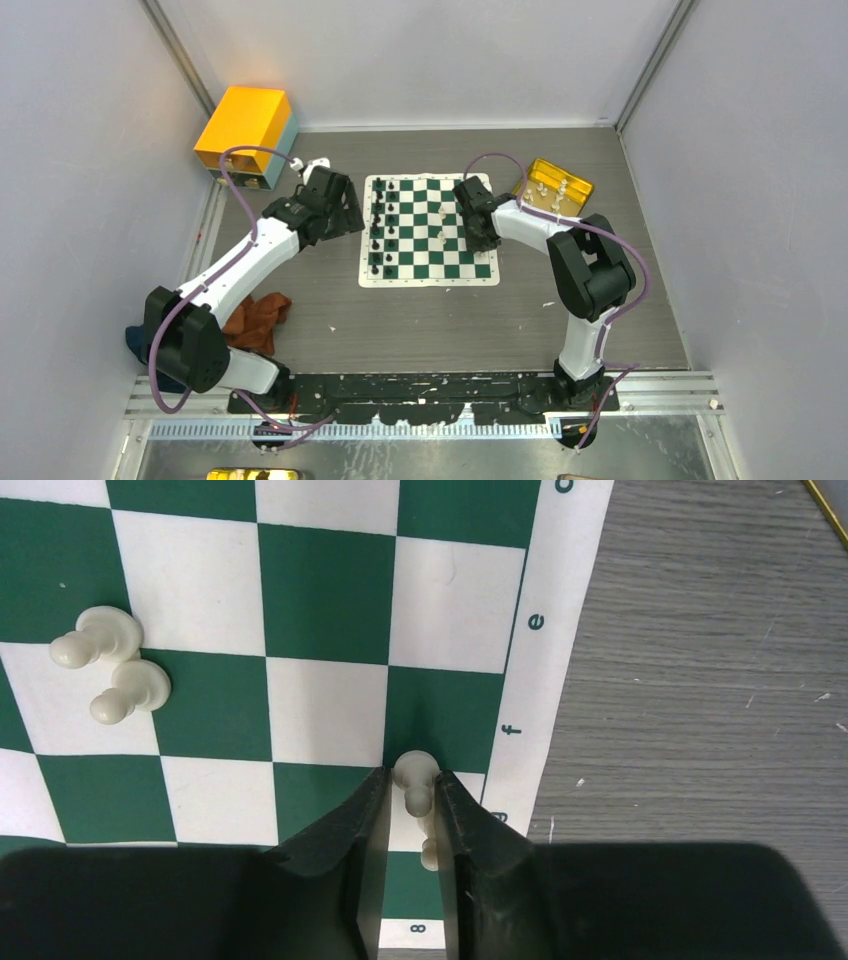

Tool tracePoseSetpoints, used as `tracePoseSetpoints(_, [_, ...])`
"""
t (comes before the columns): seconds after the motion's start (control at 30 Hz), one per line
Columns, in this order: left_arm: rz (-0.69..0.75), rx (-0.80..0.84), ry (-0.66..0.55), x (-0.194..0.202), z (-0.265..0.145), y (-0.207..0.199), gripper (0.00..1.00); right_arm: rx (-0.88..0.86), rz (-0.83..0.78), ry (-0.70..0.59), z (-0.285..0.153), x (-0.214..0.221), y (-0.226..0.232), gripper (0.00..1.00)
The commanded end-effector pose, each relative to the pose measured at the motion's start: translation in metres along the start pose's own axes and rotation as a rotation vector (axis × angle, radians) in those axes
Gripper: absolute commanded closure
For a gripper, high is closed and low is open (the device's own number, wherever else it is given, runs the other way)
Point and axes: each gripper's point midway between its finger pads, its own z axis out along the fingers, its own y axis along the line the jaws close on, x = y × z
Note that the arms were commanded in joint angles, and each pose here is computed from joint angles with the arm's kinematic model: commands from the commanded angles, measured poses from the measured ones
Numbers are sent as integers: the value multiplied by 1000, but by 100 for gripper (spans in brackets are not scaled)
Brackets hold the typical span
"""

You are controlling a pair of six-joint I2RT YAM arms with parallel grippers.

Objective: Set up the chess pieces on the board
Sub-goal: Pick up the chess piece from the chessboard.

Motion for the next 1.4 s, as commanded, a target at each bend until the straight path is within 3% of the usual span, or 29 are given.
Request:
tracePoseSetpoints(0.0, [-19,14,-63,-19,-6,-3,16,-19,7,-67,-6,-24,6,73])
tracePoseSetpoints(0.33, [-16,12,-61,-19,-5,-3,16,-4,-2,-80,-10,-30,3,83])
tracePoseSetpoints(0.57, [-17,12,-59,-18,-6,-3,16,5,-12,-86,-15,-33,1,96])
tracePoseSetpoints(1.37, [-25,21,-52,-15,-9,-2,16,-99,-16,-22,-32,-8,36,99])
